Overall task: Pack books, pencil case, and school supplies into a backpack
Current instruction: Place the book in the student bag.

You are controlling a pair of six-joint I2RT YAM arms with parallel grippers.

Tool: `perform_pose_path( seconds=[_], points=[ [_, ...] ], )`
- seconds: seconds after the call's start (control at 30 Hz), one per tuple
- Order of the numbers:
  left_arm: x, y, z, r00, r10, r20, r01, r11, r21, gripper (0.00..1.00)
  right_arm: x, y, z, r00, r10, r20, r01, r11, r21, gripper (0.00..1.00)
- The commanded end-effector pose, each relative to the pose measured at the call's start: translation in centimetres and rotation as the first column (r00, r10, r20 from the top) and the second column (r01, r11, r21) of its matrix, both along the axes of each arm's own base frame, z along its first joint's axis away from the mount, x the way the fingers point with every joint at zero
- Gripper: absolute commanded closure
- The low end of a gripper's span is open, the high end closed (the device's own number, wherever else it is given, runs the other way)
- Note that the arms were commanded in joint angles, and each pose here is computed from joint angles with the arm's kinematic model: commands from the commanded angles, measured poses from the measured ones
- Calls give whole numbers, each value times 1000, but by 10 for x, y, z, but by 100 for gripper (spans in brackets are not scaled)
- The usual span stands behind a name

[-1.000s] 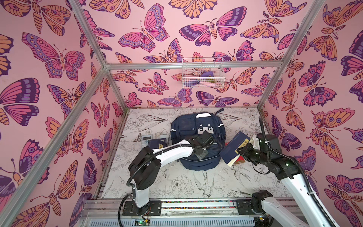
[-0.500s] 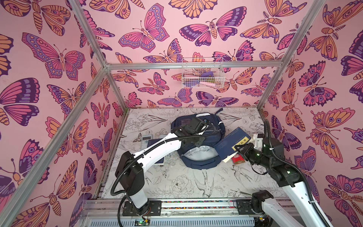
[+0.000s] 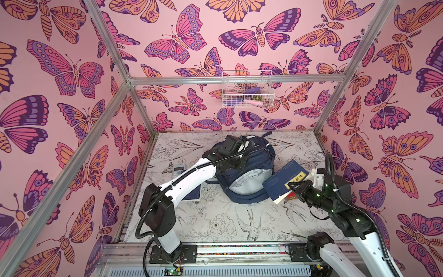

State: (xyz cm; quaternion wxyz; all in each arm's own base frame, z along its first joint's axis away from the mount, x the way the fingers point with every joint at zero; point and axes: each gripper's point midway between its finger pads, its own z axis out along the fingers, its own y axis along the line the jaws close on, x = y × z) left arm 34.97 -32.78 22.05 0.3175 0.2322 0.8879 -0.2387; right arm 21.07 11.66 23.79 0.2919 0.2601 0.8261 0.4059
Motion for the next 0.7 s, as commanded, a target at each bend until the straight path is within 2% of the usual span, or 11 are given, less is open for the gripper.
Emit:
perform_pose_path(
  seconds=[0.0,0.13,0.23,0.67],
  points=[
    [6,-10,56,998,13,59,0,979,-205,100,11,20,3,999,28,31,-31,995,97,100],
    [8,-9,68,1000,11,29,-3,959,-284,100,30,45,5,996,56,70,-65,989,136,100],
    [8,-8,74,1000,-8,13,11,945,-326,100,43,66,3,992,80,97,-91,990,107,100],
    [-6,-20,92,993,-118,1,109,909,-402,100,129,132,-8,974,51,223,-76,991,107,99]
  ],
)
